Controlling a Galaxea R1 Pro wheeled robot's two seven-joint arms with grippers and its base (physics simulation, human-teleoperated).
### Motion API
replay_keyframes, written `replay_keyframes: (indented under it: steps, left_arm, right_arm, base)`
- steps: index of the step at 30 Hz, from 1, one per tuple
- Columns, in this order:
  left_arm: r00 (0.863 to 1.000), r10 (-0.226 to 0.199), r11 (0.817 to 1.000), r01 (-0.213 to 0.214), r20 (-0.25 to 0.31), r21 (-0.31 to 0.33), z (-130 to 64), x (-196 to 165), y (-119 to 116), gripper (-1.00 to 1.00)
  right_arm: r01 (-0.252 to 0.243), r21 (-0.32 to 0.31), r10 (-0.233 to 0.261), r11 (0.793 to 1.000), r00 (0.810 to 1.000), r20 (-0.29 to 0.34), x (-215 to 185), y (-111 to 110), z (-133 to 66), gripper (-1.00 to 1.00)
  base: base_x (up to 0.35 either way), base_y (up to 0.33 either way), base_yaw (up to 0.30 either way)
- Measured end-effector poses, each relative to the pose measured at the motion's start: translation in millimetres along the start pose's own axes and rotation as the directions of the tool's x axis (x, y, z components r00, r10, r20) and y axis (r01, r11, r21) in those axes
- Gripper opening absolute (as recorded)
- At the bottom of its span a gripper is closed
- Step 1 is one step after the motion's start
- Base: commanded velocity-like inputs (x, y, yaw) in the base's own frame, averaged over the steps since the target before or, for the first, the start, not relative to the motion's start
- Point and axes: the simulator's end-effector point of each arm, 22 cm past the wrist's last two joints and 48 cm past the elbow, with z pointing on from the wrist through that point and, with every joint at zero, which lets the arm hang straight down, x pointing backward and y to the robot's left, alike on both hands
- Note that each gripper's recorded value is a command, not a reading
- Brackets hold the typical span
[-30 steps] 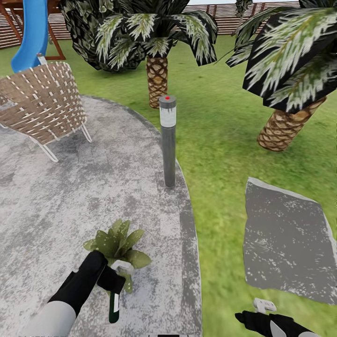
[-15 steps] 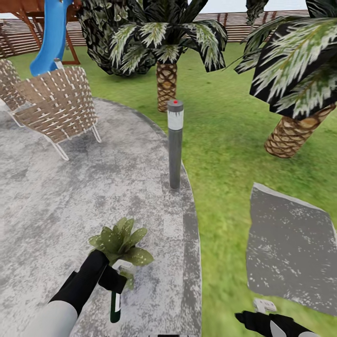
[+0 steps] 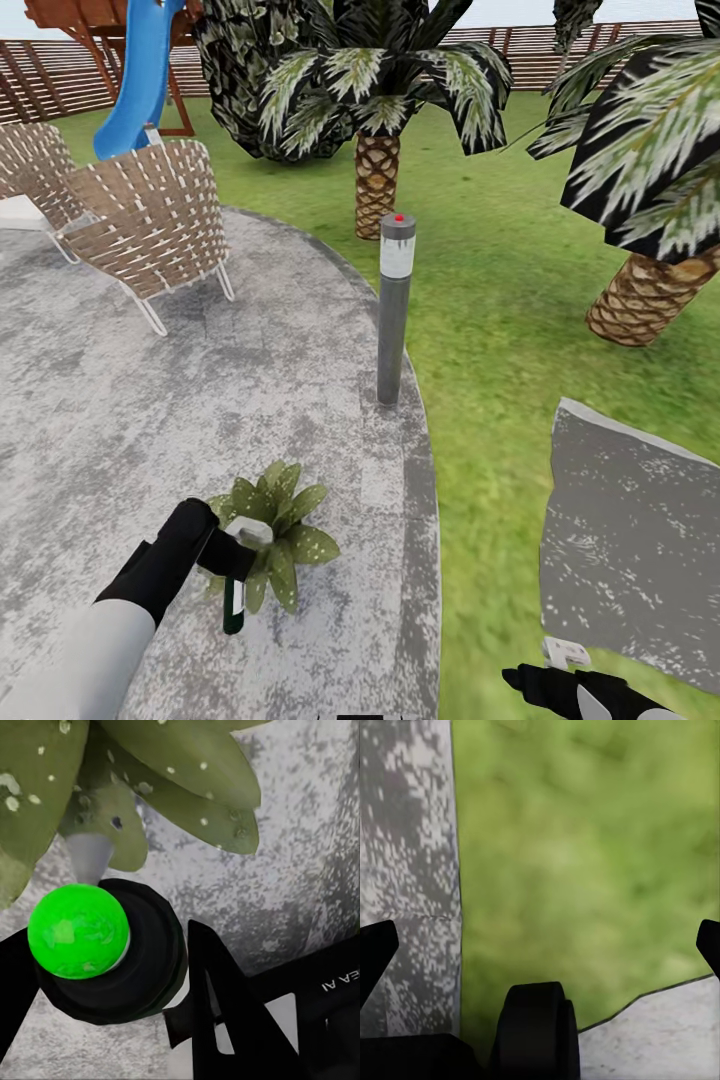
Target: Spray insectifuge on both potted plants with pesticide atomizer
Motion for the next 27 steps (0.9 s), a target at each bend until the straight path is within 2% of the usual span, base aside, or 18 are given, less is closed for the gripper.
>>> replay_keyframes:
  steps: [8,13,20,27]
  left_arm:
    - [1.000,0.000,1.000,0.000,0.017,-0.020,-10.0,-7.7,11.1,-1.00]
    - [0.999,-0.005,0.998,0.007,0.037,-0.059,-25.9,-16.2,35.0,-1.00]
    - [0.998,-0.002,0.998,0.006,0.058,-0.069,-36.2,-26.8,38.7,-1.00]
    - [0.999,-0.001,0.997,0.005,0.047,-0.081,-35.6,-22.3,44.8,-1.00]
  right_arm:
    - [0.001,-0.001,-0.001,1.000,1.000,0.006,-2.7,0.7,-1.5,1.00]
    - [0.001,-0.002,-0.001,1.000,1.000,0.012,-5.2,1.4,-3.0,1.00]
    - [0.002,-0.004,-0.002,1.000,1.000,0.019,-8.3,2.1,-4.8,1.00]
    - [0.002,-0.004,-0.002,1.000,1.000,0.020,-8.5,2.2,-4.9,1.00]
  base:
    - [0.000,0.000,0.129]
    - [0.000,0.000,0.131]
    - [0.000,0.000,0.068]
    - [0.000,0.000,0.002]
